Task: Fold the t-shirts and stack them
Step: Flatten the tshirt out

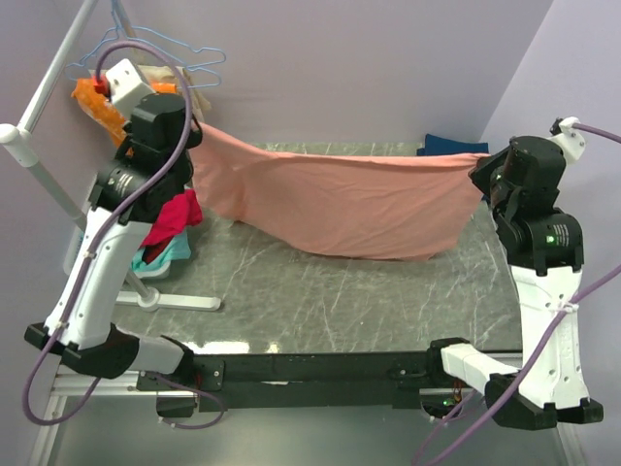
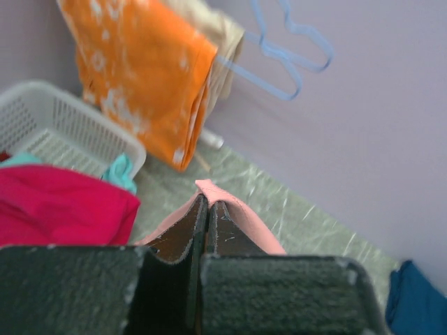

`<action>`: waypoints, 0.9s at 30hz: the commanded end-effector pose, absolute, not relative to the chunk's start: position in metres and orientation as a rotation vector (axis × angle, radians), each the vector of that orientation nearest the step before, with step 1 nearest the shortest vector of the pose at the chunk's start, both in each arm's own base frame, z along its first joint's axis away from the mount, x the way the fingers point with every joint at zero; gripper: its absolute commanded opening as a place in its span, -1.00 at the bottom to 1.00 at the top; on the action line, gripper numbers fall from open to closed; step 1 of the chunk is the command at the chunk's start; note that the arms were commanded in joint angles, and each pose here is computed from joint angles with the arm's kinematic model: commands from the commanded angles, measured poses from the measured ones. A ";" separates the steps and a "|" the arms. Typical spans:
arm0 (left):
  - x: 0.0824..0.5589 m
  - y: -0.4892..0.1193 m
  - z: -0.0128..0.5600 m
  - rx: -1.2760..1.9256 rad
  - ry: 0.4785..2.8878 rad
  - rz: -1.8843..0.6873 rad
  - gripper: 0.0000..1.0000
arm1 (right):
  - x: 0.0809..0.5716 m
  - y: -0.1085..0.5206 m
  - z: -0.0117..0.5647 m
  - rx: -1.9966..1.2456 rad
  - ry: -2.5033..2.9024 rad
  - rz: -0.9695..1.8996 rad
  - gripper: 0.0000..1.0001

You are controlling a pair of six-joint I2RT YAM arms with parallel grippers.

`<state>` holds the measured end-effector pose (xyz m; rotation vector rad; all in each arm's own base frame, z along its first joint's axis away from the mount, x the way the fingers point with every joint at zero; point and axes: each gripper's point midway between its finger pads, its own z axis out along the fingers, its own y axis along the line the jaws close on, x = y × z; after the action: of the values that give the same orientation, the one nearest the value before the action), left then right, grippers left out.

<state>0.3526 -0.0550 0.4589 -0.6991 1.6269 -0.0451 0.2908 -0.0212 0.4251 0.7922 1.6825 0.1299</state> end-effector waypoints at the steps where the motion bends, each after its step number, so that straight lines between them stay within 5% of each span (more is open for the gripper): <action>1: 0.309 -0.014 0.544 -0.729 1.362 -0.080 -0.98 | 0.275 -0.019 0.456 0.749 1.601 0.192 -1.00; 9: 0.262 0.009 0.611 -0.703 1.144 -0.175 -0.98 | 0.261 -0.021 0.487 0.723 1.513 0.221 -1.00; 20: 0.265 0.011 0.624 -0.672 1.121 -0.125 -0.98 | 0.263 -0.019 0.503 0.701 1.474 0.243 -1.00; 27: 0.223 0.027 0.630 -0.665 1.092 -0.188 -0.98 | 0.230 -0.012 0.519 0.631 1.433 0.294 -1.00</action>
<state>0.2825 -0.0080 0.5951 -0.6067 1.2374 -0.1213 0.2625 -0.0052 0.4836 0.6694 1.5574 0.2839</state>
